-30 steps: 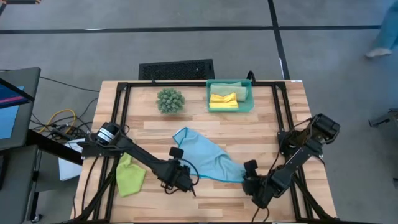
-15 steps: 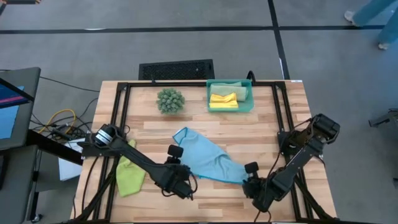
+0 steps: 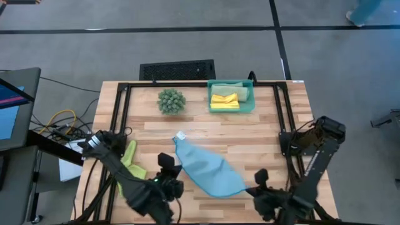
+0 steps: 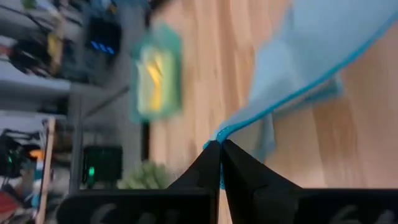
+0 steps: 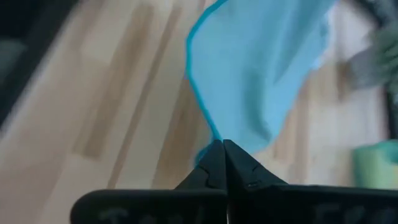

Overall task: Roll microfiber towels into tight, uniform cylinder then place into a basket
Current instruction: Roll the blue microfiber cloth

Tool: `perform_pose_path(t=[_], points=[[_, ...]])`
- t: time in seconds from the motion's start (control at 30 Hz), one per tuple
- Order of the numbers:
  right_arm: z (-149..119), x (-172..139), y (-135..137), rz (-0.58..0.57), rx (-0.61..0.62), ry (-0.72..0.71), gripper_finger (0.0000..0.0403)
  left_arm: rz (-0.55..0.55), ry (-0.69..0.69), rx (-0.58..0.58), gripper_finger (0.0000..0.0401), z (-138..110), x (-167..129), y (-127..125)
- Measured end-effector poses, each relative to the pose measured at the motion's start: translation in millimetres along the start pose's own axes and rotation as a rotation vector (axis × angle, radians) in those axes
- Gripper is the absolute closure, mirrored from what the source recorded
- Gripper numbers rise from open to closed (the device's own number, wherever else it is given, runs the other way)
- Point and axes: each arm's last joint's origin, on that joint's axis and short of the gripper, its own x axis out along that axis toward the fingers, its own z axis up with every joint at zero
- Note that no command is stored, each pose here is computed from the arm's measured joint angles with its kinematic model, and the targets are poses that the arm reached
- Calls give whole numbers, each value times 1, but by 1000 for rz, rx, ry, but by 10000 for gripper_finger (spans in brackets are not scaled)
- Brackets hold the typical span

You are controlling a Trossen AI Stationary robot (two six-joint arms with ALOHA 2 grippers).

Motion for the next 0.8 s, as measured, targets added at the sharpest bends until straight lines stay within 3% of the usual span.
perform_pose_path(t=[0.3,0.43,0.57,0.8], points=[[34,-90,-27,-102,116,-336,398,14,-307,-249,401,18,-80,47],[33,-111,-44,-72,183,-391,398,8,-347,-310,401,16,-89,59],[26,-94,-46,-70,184,-335,382,6,-311,-362,401,17,-80,64],[3,-24,-25,-88,192,-208,312,30,-217,-402,401,37,-33,89]])
